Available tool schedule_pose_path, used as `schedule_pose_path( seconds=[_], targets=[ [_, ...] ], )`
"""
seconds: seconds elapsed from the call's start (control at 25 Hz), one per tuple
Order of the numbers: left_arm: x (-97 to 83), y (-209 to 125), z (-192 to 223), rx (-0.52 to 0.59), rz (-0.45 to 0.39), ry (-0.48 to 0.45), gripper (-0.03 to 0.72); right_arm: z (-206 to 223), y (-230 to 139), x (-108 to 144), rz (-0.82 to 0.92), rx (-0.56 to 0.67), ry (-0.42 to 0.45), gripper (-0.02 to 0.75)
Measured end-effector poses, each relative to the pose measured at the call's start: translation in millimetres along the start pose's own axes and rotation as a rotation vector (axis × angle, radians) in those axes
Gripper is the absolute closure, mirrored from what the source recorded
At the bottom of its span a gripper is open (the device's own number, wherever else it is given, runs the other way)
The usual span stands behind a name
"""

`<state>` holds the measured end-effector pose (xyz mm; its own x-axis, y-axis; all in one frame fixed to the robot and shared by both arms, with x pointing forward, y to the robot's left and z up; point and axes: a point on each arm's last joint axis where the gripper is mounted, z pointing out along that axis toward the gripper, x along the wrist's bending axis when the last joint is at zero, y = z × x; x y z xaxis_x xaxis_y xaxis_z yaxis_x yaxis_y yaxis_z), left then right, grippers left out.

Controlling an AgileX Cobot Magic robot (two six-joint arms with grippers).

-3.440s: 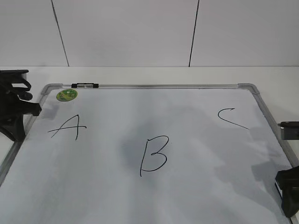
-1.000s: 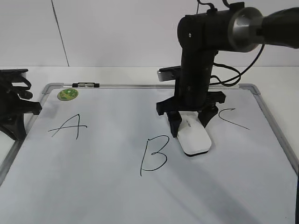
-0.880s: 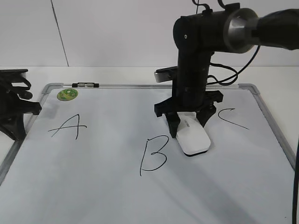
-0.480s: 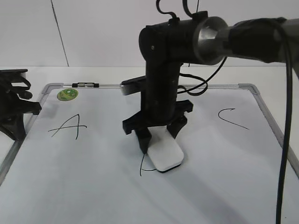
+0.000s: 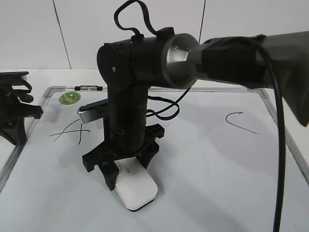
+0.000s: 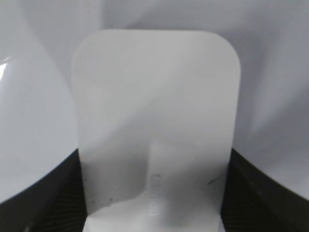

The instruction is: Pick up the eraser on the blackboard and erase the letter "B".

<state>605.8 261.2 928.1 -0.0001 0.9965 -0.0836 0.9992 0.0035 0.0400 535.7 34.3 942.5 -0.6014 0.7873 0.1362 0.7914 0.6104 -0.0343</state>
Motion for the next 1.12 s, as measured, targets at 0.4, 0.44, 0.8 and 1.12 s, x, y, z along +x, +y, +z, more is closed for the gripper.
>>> schedule_pose_path(
  seconds=[0.4, 0.44, 0.8, 1.12],
  targets=[
    [-0.3, 0, 0, 0.002, 0.000, -0.003, 0.669, -8, 7, -57, 0.138, -0.024, -0.043, 0.198],
    [-0.3, 0, 0, 0.002, 0.000, -0.003, 0.669, -10, 8, -70, 0.167, -0.027, -0.045, 0.198],
    [-0.5, 1, 0, 0.002, 0.000, -0.005, 0.669, -24, 0, -169, 0.386, -0.055, -0.063, 0.198],
    [-0.6, 0, 0, 0.006, 0.000, -0.006, 0.668, -22, 3, -155, 0.354, -0.054, -0.073, 0.198]
  ],
)
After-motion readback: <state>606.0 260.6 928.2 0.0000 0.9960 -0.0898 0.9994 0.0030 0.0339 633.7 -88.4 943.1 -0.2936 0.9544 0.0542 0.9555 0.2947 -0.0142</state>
